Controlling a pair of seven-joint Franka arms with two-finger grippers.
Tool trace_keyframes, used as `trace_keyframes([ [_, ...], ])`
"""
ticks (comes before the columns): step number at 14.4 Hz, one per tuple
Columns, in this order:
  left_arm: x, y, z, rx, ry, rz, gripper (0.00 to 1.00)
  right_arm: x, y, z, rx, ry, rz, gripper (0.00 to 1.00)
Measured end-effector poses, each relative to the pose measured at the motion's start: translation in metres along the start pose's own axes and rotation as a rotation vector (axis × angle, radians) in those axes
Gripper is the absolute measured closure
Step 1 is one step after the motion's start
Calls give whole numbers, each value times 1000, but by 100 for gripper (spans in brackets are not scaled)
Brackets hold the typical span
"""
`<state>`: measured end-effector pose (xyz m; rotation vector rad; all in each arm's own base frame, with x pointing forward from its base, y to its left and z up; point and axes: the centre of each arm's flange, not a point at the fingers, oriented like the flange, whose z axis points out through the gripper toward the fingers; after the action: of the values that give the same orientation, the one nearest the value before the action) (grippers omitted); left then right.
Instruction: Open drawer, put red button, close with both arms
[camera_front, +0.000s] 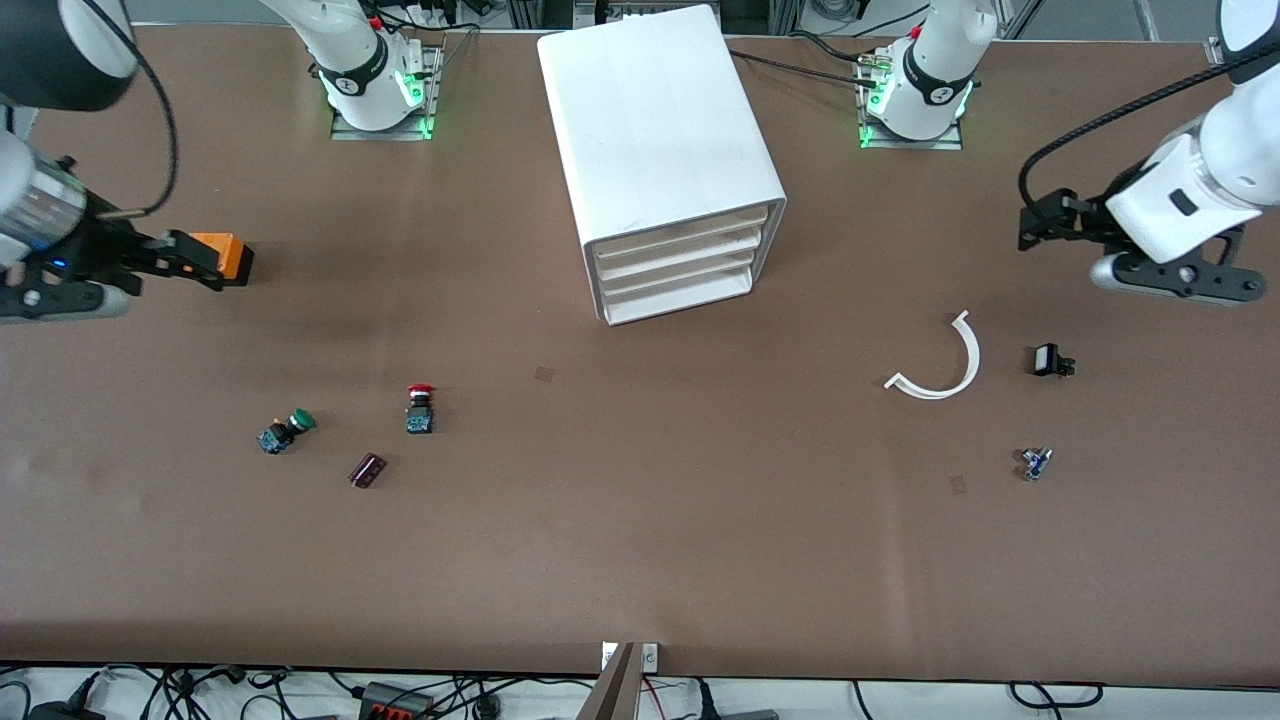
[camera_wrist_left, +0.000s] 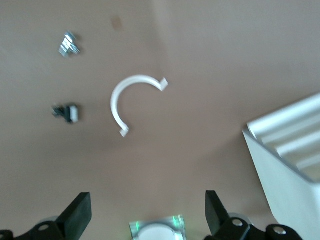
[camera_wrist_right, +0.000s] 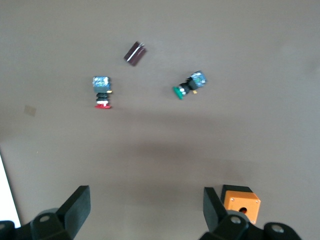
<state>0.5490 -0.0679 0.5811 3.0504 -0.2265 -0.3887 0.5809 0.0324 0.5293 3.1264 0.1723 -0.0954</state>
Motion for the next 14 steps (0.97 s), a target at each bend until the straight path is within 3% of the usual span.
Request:
trace_keyframes([
  [4,6,38,28,-68,-117,71,0,14,-44,33,-8,-54,-70,0],
  [6,23,52,52,-163,-163,100,0,30,-64,56,-15,-73,-100,0],
  [9,64,62,104,-364,-224,109,0,66,-93,109,-31,-125,-139,0],
  [12,99,75,146,-484,-210,140,0,93,-108,166,-41,-139,-156,0],
  [14,118,86,168,-533,-155,188,0,106,-116,204,-19,-127,-153,0],
])
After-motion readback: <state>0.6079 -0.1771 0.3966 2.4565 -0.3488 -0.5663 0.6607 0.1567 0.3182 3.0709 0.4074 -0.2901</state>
